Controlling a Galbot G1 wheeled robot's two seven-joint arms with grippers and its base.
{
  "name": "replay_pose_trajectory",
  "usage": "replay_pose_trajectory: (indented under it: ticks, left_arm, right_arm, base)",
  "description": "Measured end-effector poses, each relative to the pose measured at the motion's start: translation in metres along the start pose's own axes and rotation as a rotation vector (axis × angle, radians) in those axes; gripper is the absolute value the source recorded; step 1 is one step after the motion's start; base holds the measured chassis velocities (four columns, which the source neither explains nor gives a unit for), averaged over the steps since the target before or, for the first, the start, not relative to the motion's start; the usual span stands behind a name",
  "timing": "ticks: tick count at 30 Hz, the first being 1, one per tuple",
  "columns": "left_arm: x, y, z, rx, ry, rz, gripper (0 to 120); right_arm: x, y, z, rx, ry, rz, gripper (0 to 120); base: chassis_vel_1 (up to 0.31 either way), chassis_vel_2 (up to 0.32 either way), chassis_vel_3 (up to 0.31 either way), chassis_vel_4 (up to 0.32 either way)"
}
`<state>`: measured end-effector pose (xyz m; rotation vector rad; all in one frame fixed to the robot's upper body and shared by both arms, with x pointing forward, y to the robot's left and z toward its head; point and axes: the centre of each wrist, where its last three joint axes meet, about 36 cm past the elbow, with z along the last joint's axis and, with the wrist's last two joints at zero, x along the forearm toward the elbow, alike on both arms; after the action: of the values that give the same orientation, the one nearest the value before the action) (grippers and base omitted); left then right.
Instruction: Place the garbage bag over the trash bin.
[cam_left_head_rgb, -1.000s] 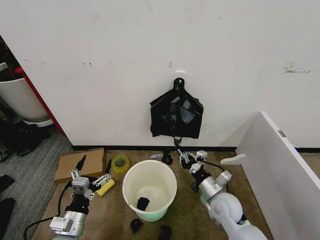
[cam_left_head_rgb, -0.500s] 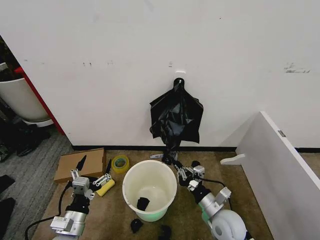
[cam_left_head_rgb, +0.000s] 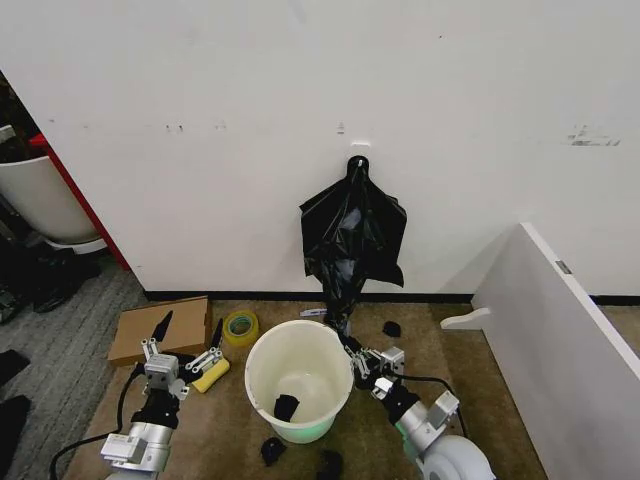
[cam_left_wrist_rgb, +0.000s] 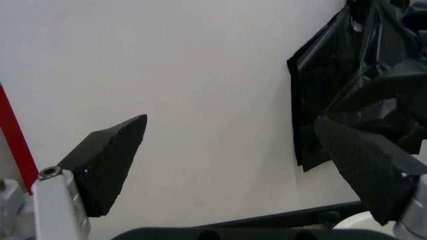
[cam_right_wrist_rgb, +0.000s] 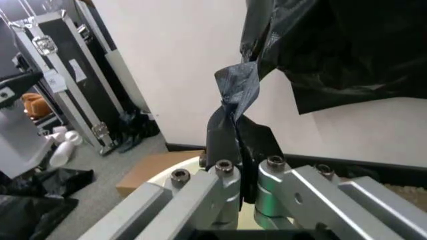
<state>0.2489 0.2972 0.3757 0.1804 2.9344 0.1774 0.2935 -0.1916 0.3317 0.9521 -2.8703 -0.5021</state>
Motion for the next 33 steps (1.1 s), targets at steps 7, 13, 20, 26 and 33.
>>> replay_pose_trajectory:
  ticks: [7,13,20,26,33]
  left_arm:
    - [0.000,0.000,0.000,-0.001,-0.002,0.001,99]
    - [0.000,0.000,0.000,-0.002,-0.004,-0.001,99]
    - [0.001,0.000,0.001,-0.004,-0.005,0.001,99]
    - [0.001,0.000,0.001,-0.004,-0.006,0.004,99]
    - [0.001,-0.001,0.001,-0.004,-0.007,0.004,99]
  right_arm:
    - [0.004,-0.001,0.007,0.037,0.019,-0.002,0]
    - [0.012,-0.002,0.016,0.040,0.037,0.004,0]
    - [0.020,-0.002,0.020,0.050,0.051,0.003,0]
    - [0.023,-0.001,0.022,0.057,0.059,0.002,0]
    - [0.027,0.000,0.027,0.072,0.074,-0.007,0]
  base:
    - [0.000,0.000,0.000,0.000]
    - [0.000,0.000,0.000,0.000]
    - [0.000,0.000,0.000,0.000]
    - [0.000,0.000,0.000,0.000]
    - [0.000,0.000,0.000,0.000]
